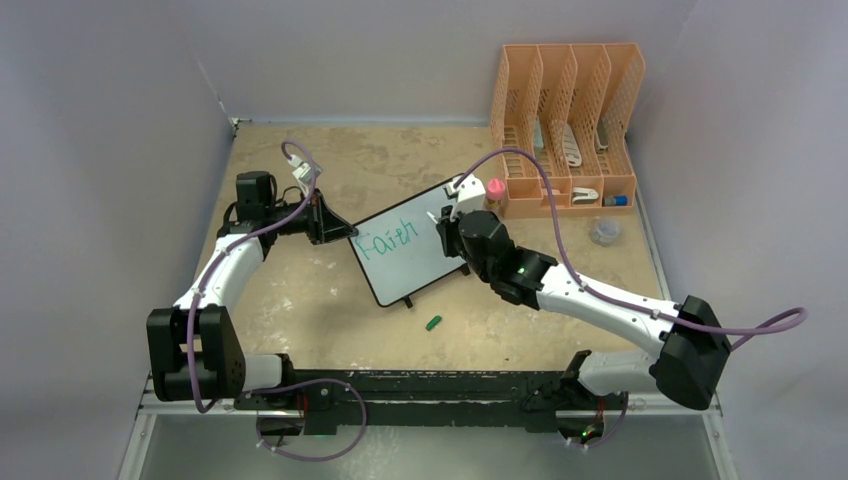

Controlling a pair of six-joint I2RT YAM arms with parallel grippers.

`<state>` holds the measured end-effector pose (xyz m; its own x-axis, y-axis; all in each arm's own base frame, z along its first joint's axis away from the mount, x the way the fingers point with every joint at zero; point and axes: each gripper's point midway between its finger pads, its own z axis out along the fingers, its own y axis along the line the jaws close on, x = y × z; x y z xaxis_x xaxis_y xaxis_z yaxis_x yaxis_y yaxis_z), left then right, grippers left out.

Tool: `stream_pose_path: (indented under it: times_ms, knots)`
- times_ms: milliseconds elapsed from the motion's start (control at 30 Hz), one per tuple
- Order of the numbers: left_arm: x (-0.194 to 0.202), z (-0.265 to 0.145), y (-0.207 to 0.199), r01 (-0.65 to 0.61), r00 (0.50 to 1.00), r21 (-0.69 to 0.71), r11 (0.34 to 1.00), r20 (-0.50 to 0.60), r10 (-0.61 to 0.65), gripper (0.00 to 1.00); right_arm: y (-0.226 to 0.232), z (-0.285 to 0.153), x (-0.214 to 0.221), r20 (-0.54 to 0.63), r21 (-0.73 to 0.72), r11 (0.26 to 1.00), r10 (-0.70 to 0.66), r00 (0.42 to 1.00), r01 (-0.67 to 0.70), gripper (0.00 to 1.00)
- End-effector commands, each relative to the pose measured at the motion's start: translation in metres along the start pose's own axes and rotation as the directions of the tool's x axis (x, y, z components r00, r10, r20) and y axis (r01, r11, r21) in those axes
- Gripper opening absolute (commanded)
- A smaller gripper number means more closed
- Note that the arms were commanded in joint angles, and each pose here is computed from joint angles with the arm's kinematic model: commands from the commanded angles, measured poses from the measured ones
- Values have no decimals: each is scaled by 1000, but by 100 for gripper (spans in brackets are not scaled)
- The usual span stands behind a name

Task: Write a sentence on the whiteboard

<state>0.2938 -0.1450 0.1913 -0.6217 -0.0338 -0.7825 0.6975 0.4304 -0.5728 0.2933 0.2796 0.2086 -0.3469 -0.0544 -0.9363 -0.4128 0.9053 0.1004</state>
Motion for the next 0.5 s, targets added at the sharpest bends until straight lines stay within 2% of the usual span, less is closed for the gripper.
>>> stream_pose_path:
  times_ms: [0, 467]
  knots:
    - [-5, -4, 11, -47, 999, -59, 997, 11, 48, 0, 7, 0, -31, 75, -22, 1000, 22, 997, -21, 0]
    - [-5, -4, 12, -73, 997, -56, 996, 9, 73, 0, 13, 1, -29, 63, -48, 999, 19, 998, -16, 0]
